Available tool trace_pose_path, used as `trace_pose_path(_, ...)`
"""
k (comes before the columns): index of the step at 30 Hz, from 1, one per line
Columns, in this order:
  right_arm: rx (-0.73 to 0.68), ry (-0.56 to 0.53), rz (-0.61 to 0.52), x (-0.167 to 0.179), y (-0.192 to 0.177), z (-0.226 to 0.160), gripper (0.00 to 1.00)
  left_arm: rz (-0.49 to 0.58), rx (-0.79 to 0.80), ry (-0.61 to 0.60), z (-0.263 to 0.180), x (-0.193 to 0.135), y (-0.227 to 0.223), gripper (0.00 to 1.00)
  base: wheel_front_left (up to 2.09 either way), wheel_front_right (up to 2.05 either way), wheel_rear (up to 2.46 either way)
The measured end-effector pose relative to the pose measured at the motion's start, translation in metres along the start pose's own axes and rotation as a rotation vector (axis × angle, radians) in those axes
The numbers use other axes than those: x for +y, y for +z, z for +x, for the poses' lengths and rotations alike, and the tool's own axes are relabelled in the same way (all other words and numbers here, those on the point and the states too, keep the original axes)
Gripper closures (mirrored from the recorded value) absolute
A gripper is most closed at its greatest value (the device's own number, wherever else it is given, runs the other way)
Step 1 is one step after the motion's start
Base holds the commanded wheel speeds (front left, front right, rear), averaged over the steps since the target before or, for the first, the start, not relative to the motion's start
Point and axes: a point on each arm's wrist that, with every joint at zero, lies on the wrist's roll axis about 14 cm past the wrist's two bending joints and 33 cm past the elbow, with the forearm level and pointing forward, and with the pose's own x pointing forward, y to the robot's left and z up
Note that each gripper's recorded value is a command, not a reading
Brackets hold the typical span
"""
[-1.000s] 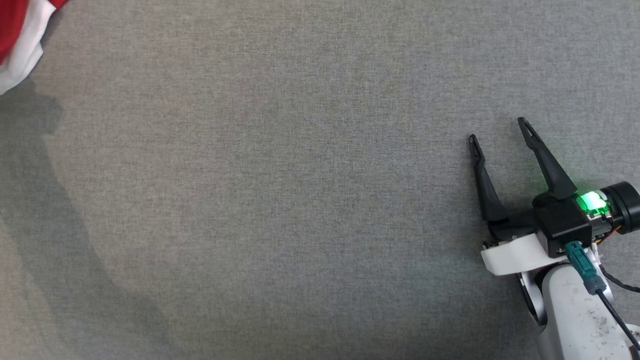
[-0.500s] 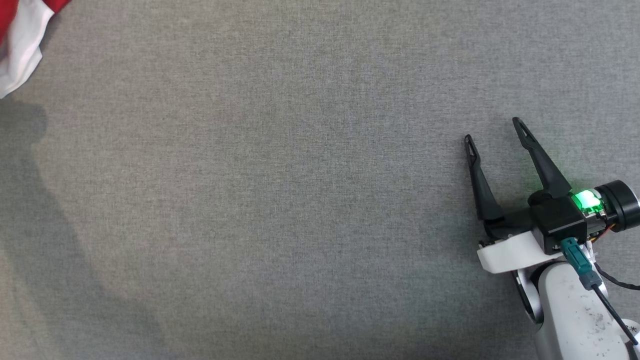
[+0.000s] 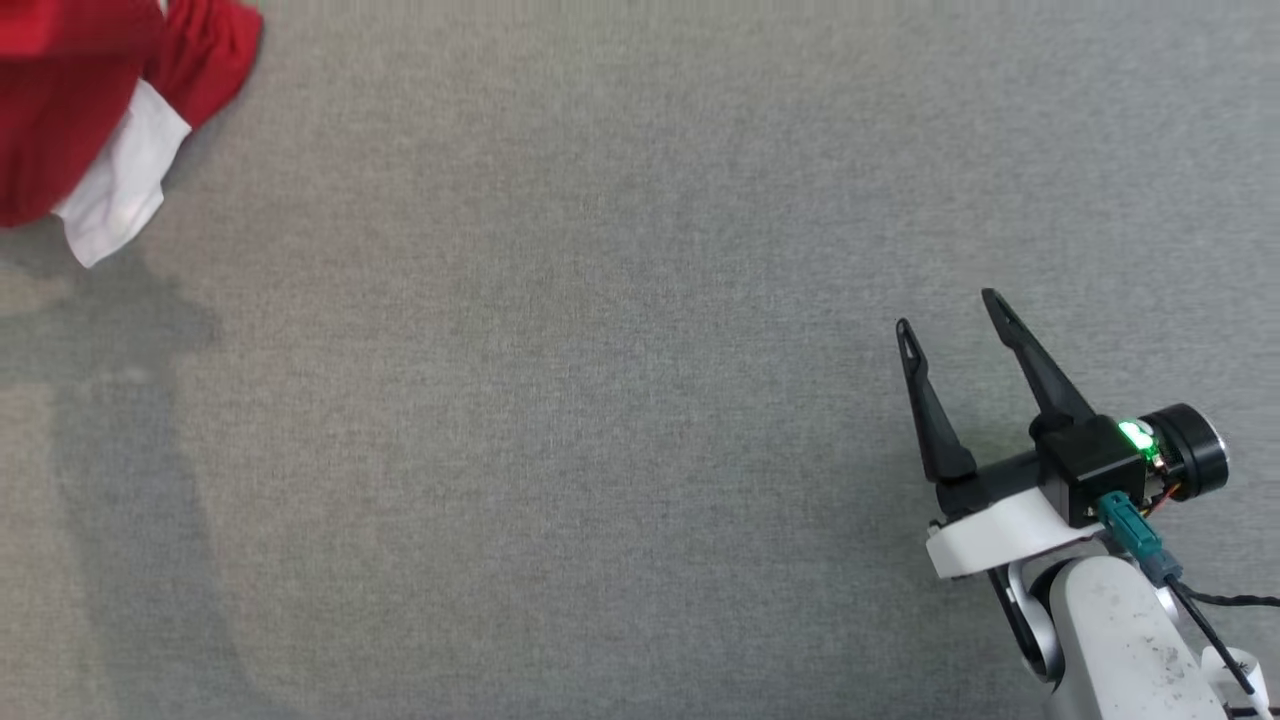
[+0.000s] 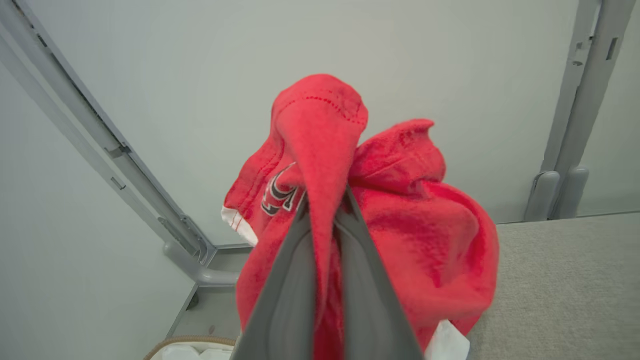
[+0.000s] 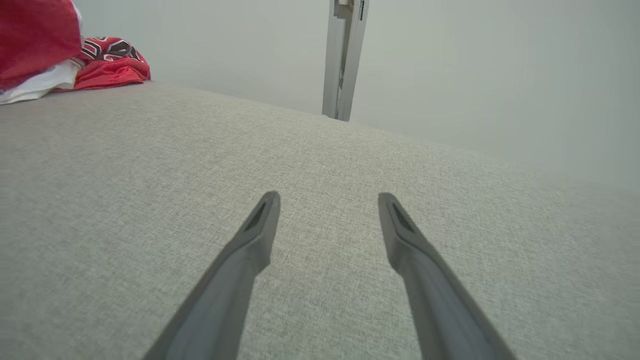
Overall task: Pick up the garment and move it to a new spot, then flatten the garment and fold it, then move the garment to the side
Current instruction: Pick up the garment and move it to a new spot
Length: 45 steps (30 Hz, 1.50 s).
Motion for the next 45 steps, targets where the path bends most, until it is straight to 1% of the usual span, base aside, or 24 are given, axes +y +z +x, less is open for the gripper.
trace_pose_path(3, -0.022, -0.014, 0.009, -0.002, 0.013, -0.009, 0.00, 0.026, -0.065, -0.080, -0.001, -0.025, 0.033, 1.00, 0.00, 0.00, 0.00)
trace_pose_path(7, -0.057, -0.046, 0.018, -0.009, 0.033, -0.024, 0.00, 0.039, -0.185, -0.224, -0.011, -0.078, 0.084, 1.00, 0.00, 0.00, 0.00)
trace_pose_path(8, -0.062, -0.050, 0.019, -0.009, 0.035, -0.026, 0.00, 0.039, -0.203, -0.246, -0.013, -0.086, 0.092, 1.00, 0.00, 0.00, 0.00)
trace_pose_path(9, -0.074, -0.061, 0.022, -0.012, 0.041, -0.030, 0.00, 0.033, -0.237, -0.293, -0.018, -0.105, 0.106, 1.00, 0.00, 0.00, 0.00)
trace_pose_path(11, -0.090, -0.078, 0.027, -0.016, 0.049, -0.038, 0.00, 0.007, -0.301, -0.367, -0.027, -0.136, 0.130, 1.00, 0.00, 0.00, 0.00)
trace_pose_path(14, -0.111, -0.109, 0.030, -0.023, 0.059, -0.051, 0.00, -0.062, -0.402, -0.490, -0.046, -0.190, 0.167, 1.00, 0.00, 0.00, 0.00)
trace_pose_path(16, -0.123, -0.137, 0.032, -0.030, 0.064, -0.059, 0.00, -0.129, -0.466, -0.575, -0.062, -0.230, 0.186, 1.00, 0.00, 0.00, 0.00)
trace_pose_path(18, -0.128, -0.160, 0.030, -0.036, 0.067, -0.067, 0.00, -0.213, -0.482, -0.643, -0.077, -0.265, 0.191, 1.00, 0.00, 0.00, 0.00)
trace_pose_path(20, -0.137, -0.185, 0.028, -0.043, 0.071, -0.073, 0.00, -0.288, -0.466, -0.713, -0.091, -0.300, 0.184, 1.00, 0.00, 0.00, 0.00)
trace_pose_path(21, -0.138, -0.193, 0.027, -0.046, 0.072, -0.076, 0.00, -0.319, -0.452, -0.732, -0.095, -0.312, 0.179, 1.00, 0.00, 0.00, 0.00)
trace_pose_path(24, -0.138, -0.222, 0.021, -0.054, 0.073, -0.082, 0.00, -0.379, -0.347, -0.784, -0.107, -0.351, 0.142, 1.00, 0.00, 0.00, 0.00)
trace_pose_path(26, -0.136, -0.234, 0.021, -0.059, 0.072, -0.083, 0.00, -0.399, -0.276, -0.794, -0.111, -0.365, 0.115, 1.00, 0.00, 0.00, 0.00)
trace_pose_path(28, -0.133, -0.245, 0.021, -0.063, 0.070, -0.081, 0.00, -0.412, -0.220, -0.770, -0.108, -0.368, 0.090, 1.00, 0.00, 0.00, 0.00)
trace_pose_path(30, -0.121, -0.256, 0.021, -0.068, 0.066, -0.080, 0.00, -0.433, -0.152, -0.724, -0.102, -0.362, 0.059, 1.00, 0.00, 0.00, 0.00)
trace_pose_path(34, -0.092, -0.279, 0.022, -0.076, 0.055, -0.080, 0.00, -0.412, -0.016, -0.658, -0.101, -0.351, -0.005, 1.00, 0.00, 0.00, 0.00)
trace_pose_path(37, -0.077, -0.290, 0.021, -0.081, 0.049, -0.078, 0.00, -0.388, 0.041, -0.612, -0.098, -0.335, -0.036, 1.00, 0.00, 0.00, 0.00)
trace_pose_path(40, -0.064, -0.291, 0.020, -0.082, 0.044, -0.077, 0.00, -0.388, 0.078, -0.556, -0.096, -0.319, -0.055, 1.00, 0.00, 0.00, 0.00)
trace_pose_path(41, -0.062, -0.286, 0.018, -0.081, 0.043, -0.075, 0.00, -0.384, 0.088, -0.538, -0.097, -0.313, -0.061, 0.81, 0.00, 0.00, 0.00)
trace_pose_path(42, -0.061, -0.281, 0.018, -0.079, 0.043, -0.074, 0.00, -0.379, 0.094, -0.525, -0.098, -0.309, -0.065, 0.54, 0.00, 0.00, 0.00)
trace_pose_path(43, -0.061, -0.275, 0.020, -0.077, 0.043, -0.072, 0.00, -0.370, 0.103, -0.512, -0.100, -0.304, -0.070, 0.03, 0.00, 0.00, 0.00)
trace_pose_path(44, -0.062, -0.269, 0.021, -0.076, 0.043, -0.071, 0.00, -0.367, 0.111, -0.496, -0.101, -0.298, -0.074, 0.00, 0.00, 0.00, 0.00)
trace_pose_path(45, -0.063, -0.265, 0.020, -0.075, 0.043, -0.070, 0.00, -0.365, 0.116, -0.486, -0.102, -0.295, -0.077, 0.00, 0.00, 0.00, 0.00)
